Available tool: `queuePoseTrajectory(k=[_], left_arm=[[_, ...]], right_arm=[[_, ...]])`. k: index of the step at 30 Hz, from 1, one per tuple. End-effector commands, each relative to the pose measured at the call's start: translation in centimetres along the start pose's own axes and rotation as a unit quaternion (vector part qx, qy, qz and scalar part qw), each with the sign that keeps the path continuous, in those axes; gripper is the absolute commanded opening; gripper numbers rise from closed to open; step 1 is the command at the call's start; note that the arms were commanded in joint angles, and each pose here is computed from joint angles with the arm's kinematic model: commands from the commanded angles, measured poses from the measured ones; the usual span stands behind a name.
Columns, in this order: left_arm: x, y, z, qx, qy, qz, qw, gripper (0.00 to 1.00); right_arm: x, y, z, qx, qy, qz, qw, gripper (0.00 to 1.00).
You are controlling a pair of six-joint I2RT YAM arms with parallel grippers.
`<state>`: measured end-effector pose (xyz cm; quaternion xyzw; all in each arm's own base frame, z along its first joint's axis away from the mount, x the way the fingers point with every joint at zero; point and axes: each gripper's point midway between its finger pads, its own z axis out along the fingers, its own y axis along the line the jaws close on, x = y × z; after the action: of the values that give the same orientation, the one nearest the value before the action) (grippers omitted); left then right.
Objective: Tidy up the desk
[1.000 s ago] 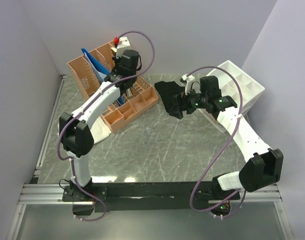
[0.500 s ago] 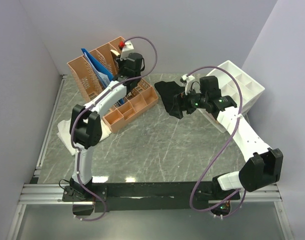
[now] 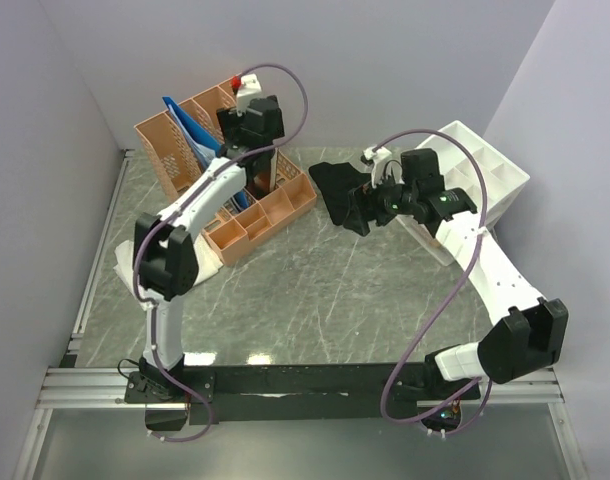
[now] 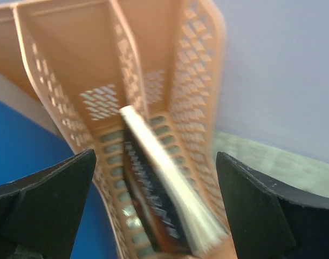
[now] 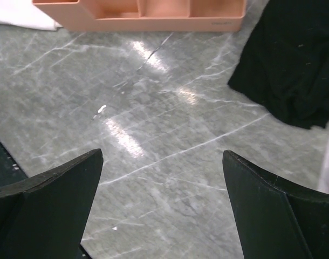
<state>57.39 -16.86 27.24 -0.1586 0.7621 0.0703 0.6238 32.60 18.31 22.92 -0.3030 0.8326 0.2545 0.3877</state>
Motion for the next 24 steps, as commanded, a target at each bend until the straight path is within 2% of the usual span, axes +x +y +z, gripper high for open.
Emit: queuePoseTrajectory(k=[1,2,4,5,7,9,10,11,13,14,17,22,24], left_arm=[[-13.0,-1.1,-7.3,0.131,-0.051,-0.119,0.983,0.99],[-14.6,-1.1,-8.9,0.177,-0.046,-0.131,0.974,0.99],[-16.6,0.0,-11.6,0.219,-0.038,-0.154,0.963,0.99],[-15.6,-0.2,-12.2,0.26,-0.012,-0.148,0.954,0.99],[-16.7,1.4,-14.9,0.296,-0.005,-0.159,0.942,1.0],[-15.1,2.8,-16.0,0.315,0.024,-0.15,0.937,0.99],[-16.1,4.0,-17.6,0.317,0.015,-0.152,0.936,0.99],[-14.9,5.1,-18.0,0.31,0.039,-0.142,0.939,1.0],[-15.6,6.8,-20.1,0.305,0.032,-0.131,0.943,0.99],[-14.9,7.6,-20.9,0.299,0.048,-0.122,0.945,0.99],[-16.1,10.5,-22.9,0.266,0.025,-0.123,0.956,0.99],[-17.2,14.1,-25.9,0.236,0.001,-0.135,0.962,0.99],[-16.9,14.8,-26.2,0.225,0.001,-0.139,0.964,0.99]], right_arm=[[-4.2,-0.7,-3.9,0.062,-0.053,-0.067,0.994,1.0],[-4.6,-1.2,-4.3,0.079,-0.058,-0.073,0.993,1.0],[-6.1,-2.4,-5.8,0.125,-0.075,-0.078,0.986,1.0],[-6.7,-2.8,-6.5,0.143,-0.083,-0.072,0.984,1.0],[-8.4,-4.1,-8.4,0.194,-0.106,-0.068,0.973,1.0],[-9.6,-5.0,-10.0,0.231,-0.127,-0.065,0.962,1.0],[-10.6,-5.0,-11.2,0.244,-0.144,-0.071,0.956,1.0],[-11.0,-5.3,-12.0,0.259,-0.148,-0.081,0.951,1.0],[-12.0,-5.6,-13.5,0.276,-0.162,-0.087,0.943,1.0],[-12.3,-5.8,-14.1,0.284,-0.167,-0.086,0.94,1.0],[-13.8,-6.5,-15.9,0.315,-0.194,-0.057,0.927,1.0],[-16.2,-9.1,-22.1,0.447,-0.28,0.025,0.849,1.0],[-16.4,-9.3,-23.6,0.469,-0.299,0.036,0.831,1.0]])
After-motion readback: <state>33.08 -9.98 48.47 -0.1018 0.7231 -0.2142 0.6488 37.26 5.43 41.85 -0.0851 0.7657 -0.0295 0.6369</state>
